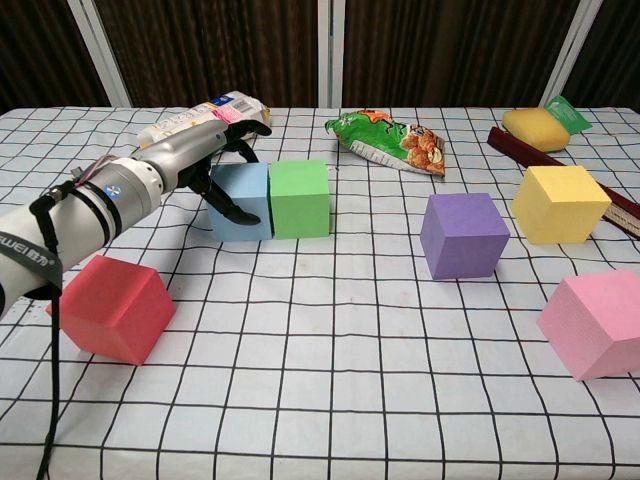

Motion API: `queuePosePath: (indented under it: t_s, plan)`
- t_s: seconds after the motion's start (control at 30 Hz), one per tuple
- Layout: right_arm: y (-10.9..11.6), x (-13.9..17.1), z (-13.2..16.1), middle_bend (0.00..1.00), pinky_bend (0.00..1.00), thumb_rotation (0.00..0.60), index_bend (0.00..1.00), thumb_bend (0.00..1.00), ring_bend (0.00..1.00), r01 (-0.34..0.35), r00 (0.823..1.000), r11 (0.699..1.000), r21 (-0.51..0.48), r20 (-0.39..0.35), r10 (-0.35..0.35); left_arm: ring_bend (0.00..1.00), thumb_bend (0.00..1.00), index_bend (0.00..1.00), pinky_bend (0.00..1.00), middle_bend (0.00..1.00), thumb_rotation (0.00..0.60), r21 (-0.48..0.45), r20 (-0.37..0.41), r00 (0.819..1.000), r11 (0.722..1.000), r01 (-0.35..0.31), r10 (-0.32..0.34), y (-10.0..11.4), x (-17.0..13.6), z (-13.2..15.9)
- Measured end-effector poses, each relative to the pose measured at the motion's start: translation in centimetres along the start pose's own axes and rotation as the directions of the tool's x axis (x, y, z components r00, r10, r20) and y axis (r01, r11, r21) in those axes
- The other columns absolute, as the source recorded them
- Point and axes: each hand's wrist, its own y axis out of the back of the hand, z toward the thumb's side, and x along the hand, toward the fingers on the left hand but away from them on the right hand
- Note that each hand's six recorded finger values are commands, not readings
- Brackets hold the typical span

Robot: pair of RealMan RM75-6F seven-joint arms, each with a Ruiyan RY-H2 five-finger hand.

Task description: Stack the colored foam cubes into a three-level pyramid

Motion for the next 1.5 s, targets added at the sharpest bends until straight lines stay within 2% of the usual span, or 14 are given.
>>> queuePosePath:
  t_s: [0.27,0.47,0.67,0.87,1.07,1.27,1.4,1.5]
  plan:
    - [-0.1,0.0,0.1,0.00,0.00,0.600,0.00,0.00,0.00,-0.002,1.000,1.000,0.001,-0.002,0.002,0.09,0.07,0.08,0.03,0.26,0.600,-0.011,0.012,1.000,1.000,-0.004,0.004,0.2,-0.2,0.3]
    - [0.1,-0.2,0.4,0.00,0.00,0.600,0.00,0.00,0.00,-0.003,1.000,1.000,0.012,-0.014,0.004,0.06,0.07,0.08,0.03,0.22,0.600,-0.009,0.024,0.999,1.000,-0.025,0.025,1.4,-1.1,0.1]
    - [0.6,-1.3,2.0,0.00,0.00,0.600,0.00,0.00,0.00,-0.011,0.998,0.999,0.049,-0.068,0.014,0.03,0.06,0.08,0.03,0.18,0.600,0.009,0.017,0.997,0.997,-0.072,0.072,4.4,-3.5,-1.4]
    - [0.9,-3.6,5.2,0.02,0.00,0.600,0.00,0.00,0.00,-0.040,0.986,0.997,0.070,-0.159,0.051,0.03,0.06,0.08,0.02,0.17,0.600,0.070,-0.025,0.988,0.986,-0.149,0.151,8.4,-7.2,-4.3]
    - [0.2,-6.1,9.3,0.04,0.00,0.600,0.00,0.00,0.00,-0.094,0.960,0.991,0.096,-0.255,0.116,0.03,0.05,0.08,0.02,0.17,0.600,0.135,-0.047,0.972,0.966,-0.221,0.229,11.2,-11.0,-6.9]
    - [-0.9,-7.7,13.9,0.06,0.00,0.600,0.00,0.00,0.00,-0.132,0.922,0.983,0.126,-0.349,0.168,0.03,0.02,0.08,0.03,0.16,0.600,0.144,-0.060,0.959,0.953,-0.266,0.277,12.9,-13.8,-9.2]
    - [-2.8,-7.6,16.2,0.07,0.00,0.600,0.00,0.00,0.00,-0.177,0.892,0.971,0.162,-0.390,0.227,0.03,0.00,0.08,0.02,0.16,0.600,0.127,-0.077,0.949,0.947,-0.296,0.306,14.1,-16.0,-11.0]
    - [-4.4,-7.4,17.1,0.08,0.00,0.600,0.00,0.00,0.00,-0.214,0.877,0.961,0.174,-0.399,0.268,0.03,0.00,0.08,0.02,0.16,0.600,0.134,-0.103,0.935,0.936,-0.325,0.340,15.3,-18.2,-12.7]
